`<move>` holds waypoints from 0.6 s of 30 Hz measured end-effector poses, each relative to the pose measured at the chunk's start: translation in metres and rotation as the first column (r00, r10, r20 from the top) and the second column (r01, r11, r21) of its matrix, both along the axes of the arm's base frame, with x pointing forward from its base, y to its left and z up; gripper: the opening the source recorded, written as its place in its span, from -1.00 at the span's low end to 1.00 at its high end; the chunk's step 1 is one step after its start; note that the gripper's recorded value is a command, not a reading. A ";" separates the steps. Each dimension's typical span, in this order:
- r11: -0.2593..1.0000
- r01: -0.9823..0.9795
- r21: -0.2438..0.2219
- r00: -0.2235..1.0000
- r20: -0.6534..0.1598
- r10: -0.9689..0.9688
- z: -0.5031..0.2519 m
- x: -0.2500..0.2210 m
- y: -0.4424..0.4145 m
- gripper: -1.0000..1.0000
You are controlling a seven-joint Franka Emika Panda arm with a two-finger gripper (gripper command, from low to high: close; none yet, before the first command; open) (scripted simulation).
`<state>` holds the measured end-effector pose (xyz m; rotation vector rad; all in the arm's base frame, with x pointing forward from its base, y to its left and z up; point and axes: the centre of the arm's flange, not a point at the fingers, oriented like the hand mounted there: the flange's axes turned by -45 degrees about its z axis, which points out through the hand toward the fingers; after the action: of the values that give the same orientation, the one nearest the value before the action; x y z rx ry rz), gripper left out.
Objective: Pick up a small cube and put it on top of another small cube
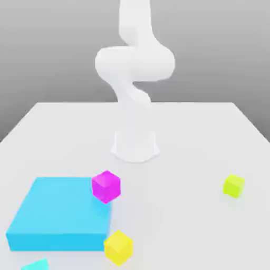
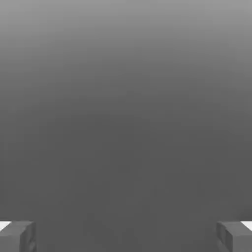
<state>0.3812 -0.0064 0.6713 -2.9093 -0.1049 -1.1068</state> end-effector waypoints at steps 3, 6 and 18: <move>0.995 -0.101 -0.013 0.991 -0.086 0.100 -0.054 0.038 -0.004 0.00; 0.981 -0.194 -0.021 0.968 -0.166 0.188 -0.110 0.067 -0.006 0.00; 0.855 -0.517 -0.041 0.768 -0.463 0.442 -0.342 0.107 -0.008 0.00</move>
<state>0.4885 -0.0141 0.3288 -2.9136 -0.9140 -0.3593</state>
